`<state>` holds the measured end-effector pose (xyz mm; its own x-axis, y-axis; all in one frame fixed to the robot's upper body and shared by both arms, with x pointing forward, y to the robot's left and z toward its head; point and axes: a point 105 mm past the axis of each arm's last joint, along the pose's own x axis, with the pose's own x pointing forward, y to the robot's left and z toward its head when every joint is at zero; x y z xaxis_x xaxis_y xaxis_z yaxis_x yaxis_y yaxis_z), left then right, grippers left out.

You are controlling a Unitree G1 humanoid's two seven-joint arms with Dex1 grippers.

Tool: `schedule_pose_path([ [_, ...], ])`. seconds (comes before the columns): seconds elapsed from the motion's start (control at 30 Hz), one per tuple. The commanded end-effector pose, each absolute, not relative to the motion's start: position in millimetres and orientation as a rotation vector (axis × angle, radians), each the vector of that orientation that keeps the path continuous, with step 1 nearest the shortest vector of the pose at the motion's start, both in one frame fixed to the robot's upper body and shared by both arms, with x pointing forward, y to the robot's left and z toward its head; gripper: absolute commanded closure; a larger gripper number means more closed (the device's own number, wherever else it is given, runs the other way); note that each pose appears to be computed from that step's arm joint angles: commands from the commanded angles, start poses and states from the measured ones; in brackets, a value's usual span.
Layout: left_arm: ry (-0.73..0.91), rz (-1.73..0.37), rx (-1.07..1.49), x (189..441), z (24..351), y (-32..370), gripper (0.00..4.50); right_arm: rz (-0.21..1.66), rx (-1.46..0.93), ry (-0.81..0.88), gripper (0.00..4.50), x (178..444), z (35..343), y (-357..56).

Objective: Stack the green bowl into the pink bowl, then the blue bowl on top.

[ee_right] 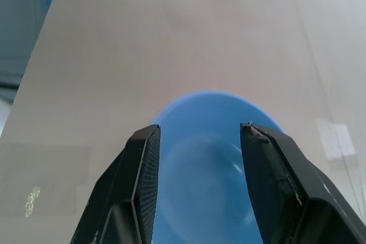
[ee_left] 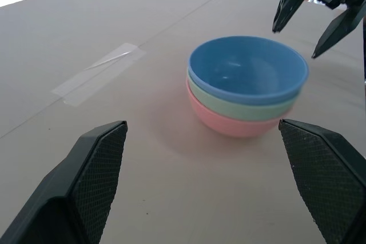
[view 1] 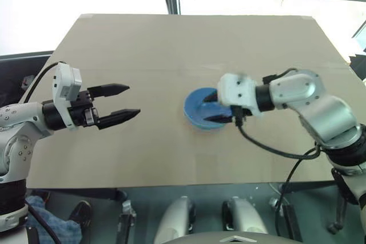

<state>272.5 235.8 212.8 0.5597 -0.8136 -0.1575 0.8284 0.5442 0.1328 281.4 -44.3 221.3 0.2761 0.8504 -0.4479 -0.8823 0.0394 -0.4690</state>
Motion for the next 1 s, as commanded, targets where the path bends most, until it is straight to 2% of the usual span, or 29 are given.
schedule_pose_path([
  [0.03, 0.039, -0.937, 0.223, 272.8, 224.4, 233.5, 0.00, 1.262, -0.665, -0.015, 2.13, 279.8, 245.5, -65.1],
  [0.1, 0.038, -0.904, 0.220, 272.0, 219.4, 233.1, 0.00, 1.208, -0.564, -0.019, 2.13, 278.4, 251.3, -86.0],
  [0.27, 0.021, -0.810, 0.210, 274.6, 201.7, 231.1, 0.00, 1.124, -0.459, 0.085, 2.13, 266.9, 239.8, -119.5],
  [0.4, -0.008, -0.798, 0.131, 272.6, 195.0, 224.9, 0.00, 1.043, -0.296, 0.062, 2.13, 259.3, 236.2, -150.0],
  [0.53, 0.005, -0.795, 0.117, 265.6, 179.2, 223.2, 0.00, 0.964, -0.193, 0.038, 2.13, 243.2, 217.0, -183.2],
  [0.67, 0.000, -0.808, 0.089, 260.3, 171.8, 220.7, 0.00, 0.923, -0.164, 0.039, 2.13, 228.8, 199.8, -204.2],
  [0.83, -0.034, -0.821, 0.066, 258.3, 169.3, 218.3, 0.00, 0.842, -0.131, 0.013, 2.13, 226.2, 187.1, -227.0],
  [1.0, -0.039, -0.817, 0.069, 254.4, 166.5, 220.8, 0.00, 0.831, -0.155, 0.075, 2.13, 218.7, 161.2, -239.6],
])
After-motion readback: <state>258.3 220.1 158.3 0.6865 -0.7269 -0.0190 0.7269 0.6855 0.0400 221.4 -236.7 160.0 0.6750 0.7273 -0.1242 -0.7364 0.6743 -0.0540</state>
